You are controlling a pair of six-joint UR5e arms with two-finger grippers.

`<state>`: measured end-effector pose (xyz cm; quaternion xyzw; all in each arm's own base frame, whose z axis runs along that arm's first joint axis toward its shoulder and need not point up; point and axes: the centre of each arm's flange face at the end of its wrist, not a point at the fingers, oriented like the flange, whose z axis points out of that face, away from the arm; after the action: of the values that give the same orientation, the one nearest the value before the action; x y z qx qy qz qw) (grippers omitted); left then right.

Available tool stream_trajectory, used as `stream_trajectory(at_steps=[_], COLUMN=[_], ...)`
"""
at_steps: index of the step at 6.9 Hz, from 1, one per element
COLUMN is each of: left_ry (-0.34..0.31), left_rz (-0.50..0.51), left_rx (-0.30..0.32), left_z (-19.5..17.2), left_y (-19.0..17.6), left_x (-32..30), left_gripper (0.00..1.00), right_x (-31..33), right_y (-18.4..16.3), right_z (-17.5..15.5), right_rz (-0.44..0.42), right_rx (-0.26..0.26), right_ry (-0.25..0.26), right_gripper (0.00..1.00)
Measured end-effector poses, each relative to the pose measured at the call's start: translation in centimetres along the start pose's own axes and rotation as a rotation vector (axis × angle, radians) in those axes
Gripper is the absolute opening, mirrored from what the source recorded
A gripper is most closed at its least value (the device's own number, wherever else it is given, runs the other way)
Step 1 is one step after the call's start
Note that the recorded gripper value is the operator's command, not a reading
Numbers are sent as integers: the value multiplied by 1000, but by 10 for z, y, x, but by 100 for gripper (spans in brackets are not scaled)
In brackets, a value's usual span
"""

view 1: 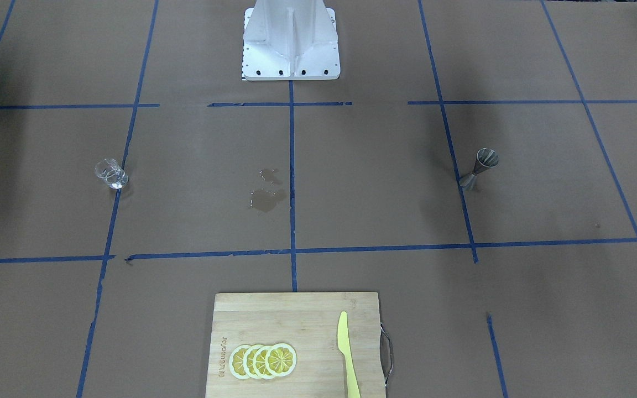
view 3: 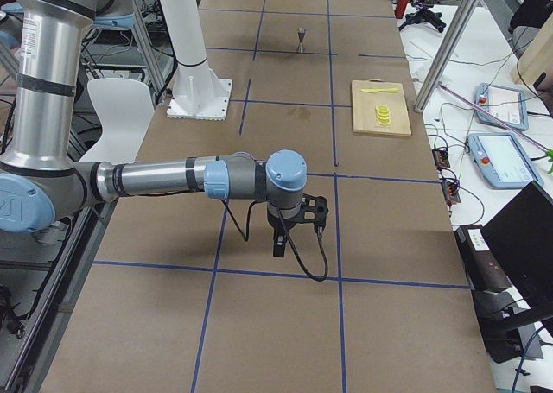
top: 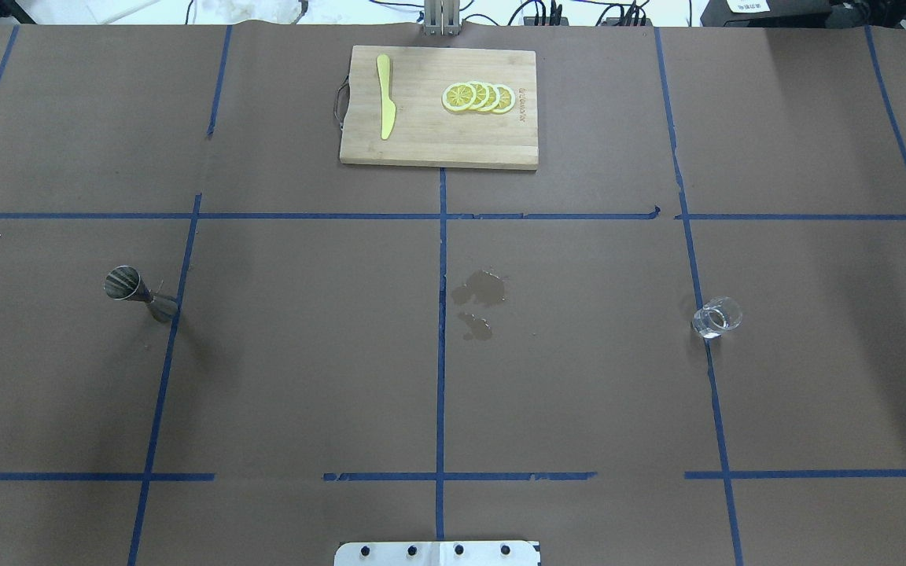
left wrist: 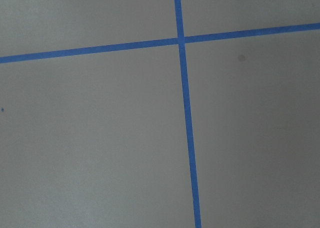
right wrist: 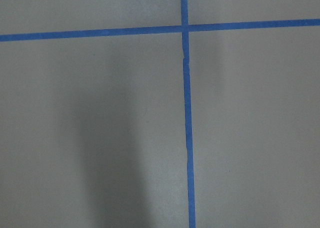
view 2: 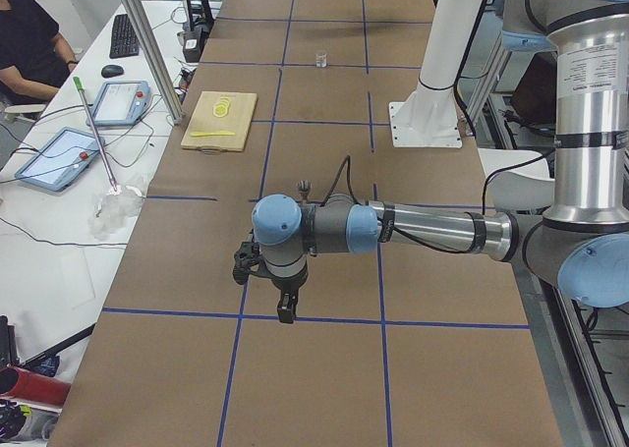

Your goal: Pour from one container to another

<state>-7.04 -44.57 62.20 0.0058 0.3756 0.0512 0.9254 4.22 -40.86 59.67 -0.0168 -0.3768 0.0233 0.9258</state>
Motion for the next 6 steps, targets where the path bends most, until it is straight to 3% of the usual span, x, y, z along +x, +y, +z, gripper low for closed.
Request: stream_trajectory(at_steps=[6], left_ry=[3], left_rz=[25], left_rx=[26], left_z=[-8], left_y=[-16], left_x=[7], left_gripper=[100], right_x=[1], right_y=[-1], right_z=[1], right_rz=[2], right_rx=[-2], right_ry=[-2], right_gripper=[100])
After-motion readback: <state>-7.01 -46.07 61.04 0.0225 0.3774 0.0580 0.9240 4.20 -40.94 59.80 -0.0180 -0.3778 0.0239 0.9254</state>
